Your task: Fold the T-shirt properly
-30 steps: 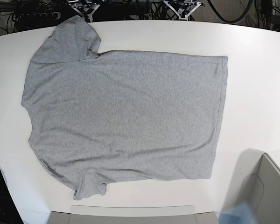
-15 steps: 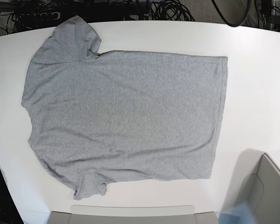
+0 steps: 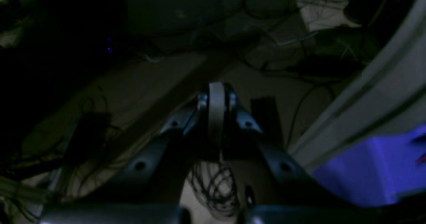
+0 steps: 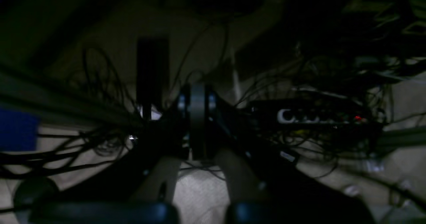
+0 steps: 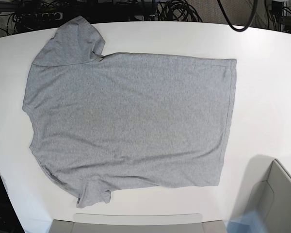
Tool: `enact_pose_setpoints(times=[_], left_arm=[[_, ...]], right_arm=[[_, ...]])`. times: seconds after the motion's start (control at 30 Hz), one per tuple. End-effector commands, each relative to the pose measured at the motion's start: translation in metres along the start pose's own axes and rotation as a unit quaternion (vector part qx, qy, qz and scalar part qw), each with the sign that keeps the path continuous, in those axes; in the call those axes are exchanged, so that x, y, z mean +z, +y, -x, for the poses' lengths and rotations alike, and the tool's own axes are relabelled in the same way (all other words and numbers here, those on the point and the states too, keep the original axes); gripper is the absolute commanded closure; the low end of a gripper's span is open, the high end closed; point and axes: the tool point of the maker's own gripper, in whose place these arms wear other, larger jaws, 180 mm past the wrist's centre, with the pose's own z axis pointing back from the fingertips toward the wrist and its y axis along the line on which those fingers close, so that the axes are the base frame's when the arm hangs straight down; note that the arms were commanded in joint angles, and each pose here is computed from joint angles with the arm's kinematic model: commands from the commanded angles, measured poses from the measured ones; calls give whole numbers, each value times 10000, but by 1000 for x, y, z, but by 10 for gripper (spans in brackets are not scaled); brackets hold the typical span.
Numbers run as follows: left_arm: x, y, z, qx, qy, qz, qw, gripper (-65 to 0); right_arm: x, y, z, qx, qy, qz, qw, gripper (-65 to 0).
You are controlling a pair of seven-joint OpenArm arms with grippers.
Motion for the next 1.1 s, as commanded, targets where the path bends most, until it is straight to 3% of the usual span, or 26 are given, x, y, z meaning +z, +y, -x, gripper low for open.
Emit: enact_pose_setpoints(times=[0.0,0.33,0.53,0.73,0.87,1.0,1.07], left_arm=[[8,4,-16,-53,-290,-18,9996,-5],[11,34,-108,-333,-1565,-324,9866,-129],[1,54,-144,-575,-2072,-549,9751,-141],[-14,62,-151,-623,-1962,-638,9765,-142],[-17,63,-154,-621,-1955,-647,9766,-142],[-18,63,-154,-617,-1972,-640,9763,-142],[-19,63,-154,-615,-1979,-643,9762,-142]], right_arm=[[14,-6,-13,-12,-247,-8,9997,-2],[48,-20,-112,-581,-1309,-76,9897,-3],[45,-24,-152,-1115,-1175,-198,9866,-3],[26,-31,-177,-1359,-850,-504,9858,-11],[14,-39,-187,-1617,-674,-506,9832,-124],[3,-48,-200,-1998,-830,-340,9757,-262],[-4,-50,-205,-1993,-893,-379,9751,-293]])
